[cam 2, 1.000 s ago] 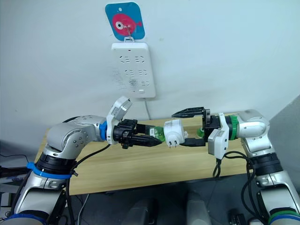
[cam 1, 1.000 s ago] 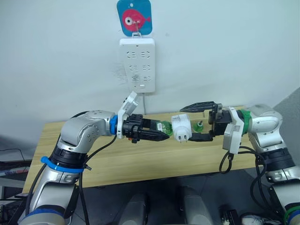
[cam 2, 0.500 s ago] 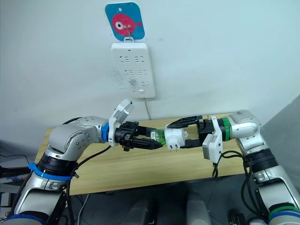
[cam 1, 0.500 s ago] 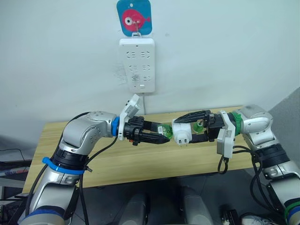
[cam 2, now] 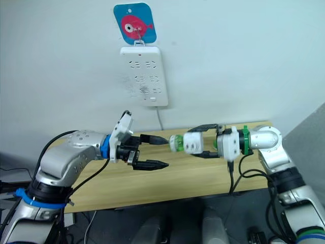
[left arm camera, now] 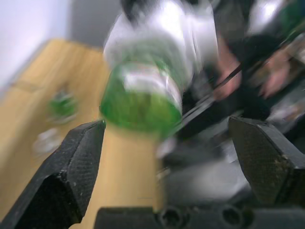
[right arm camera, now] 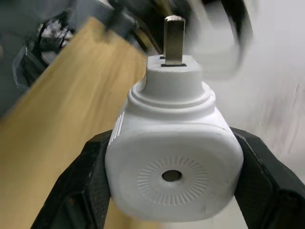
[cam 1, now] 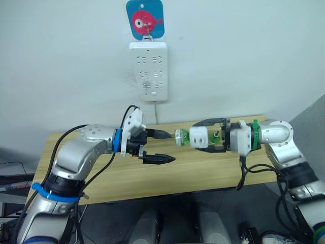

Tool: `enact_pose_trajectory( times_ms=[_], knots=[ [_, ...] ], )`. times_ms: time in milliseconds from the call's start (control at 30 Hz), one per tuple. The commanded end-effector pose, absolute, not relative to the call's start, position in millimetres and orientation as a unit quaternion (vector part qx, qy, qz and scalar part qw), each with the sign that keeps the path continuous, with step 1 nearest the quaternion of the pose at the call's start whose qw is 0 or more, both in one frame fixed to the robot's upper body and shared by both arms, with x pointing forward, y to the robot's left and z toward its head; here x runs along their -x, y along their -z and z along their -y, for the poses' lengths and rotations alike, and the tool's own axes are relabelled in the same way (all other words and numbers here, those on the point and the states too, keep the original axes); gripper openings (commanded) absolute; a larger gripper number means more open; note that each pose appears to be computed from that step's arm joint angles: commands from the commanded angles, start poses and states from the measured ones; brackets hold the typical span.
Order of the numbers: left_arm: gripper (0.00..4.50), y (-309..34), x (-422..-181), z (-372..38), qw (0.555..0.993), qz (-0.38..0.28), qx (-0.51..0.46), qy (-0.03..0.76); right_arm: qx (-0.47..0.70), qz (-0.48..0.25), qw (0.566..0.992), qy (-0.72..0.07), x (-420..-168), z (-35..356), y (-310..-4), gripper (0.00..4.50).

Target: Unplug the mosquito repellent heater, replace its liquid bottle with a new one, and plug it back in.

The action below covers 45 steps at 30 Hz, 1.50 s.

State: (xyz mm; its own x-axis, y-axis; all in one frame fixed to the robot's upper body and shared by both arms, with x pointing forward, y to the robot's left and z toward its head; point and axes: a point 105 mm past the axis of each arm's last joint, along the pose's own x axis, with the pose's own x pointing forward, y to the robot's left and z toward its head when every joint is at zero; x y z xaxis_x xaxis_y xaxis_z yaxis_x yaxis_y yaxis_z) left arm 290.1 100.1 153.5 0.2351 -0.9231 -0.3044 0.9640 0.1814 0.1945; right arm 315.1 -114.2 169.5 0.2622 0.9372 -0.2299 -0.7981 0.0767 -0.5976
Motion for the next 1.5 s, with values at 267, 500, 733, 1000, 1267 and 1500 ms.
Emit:
enact_pose_trajectory(
  times_ms=[267, 500, 733, 1000, 1267, 1500],
  knots=[
    [4.50, -153.3, -305.6, -68.7, 0.772, 0.165, -0.407, 0.460, -0.016, -0.195, 0.857, -0.477, -324.3, 108.5, -178.0, 2.97],
    [4.50, -148.8, -314.8, -45.5, 0.767, 0.173, -0.449, 0.424, -0.071, -0.253, 0.859, -0.440, -326.0, 103.6, -181.6, 2.97],
    [4.50, -143.4, -322.9, -40.1, 0.765, 0.152, -0.468, 0.415, -0.096, -0.262, 0.848, -0.450, -319.0, 90.5, -189.5, 2.97],
    [4.11, -145.2, -325.8, -35.4, 0.771, 0.152, -0.464, 0.409, -0.110, -0.269, 0.841, -0.456, -309.5, 84.2, -188.7, 2.97],
    [2.30, -143.5, -325.6, -33.9, 0.760, 0.155, -0.473, 0.417, -0.112, -0.269, 0.830, -0.476, -304.3, 77.6, -190.4, 2.97],
    [2.30, -140.2, -324.8, -39.9, 0.789, 0.141, -0.435, 0.411, -0.092, -0.219, 0.841, -0.486, -299.8, 78.3, -200.7, 4.29]
  ],
)
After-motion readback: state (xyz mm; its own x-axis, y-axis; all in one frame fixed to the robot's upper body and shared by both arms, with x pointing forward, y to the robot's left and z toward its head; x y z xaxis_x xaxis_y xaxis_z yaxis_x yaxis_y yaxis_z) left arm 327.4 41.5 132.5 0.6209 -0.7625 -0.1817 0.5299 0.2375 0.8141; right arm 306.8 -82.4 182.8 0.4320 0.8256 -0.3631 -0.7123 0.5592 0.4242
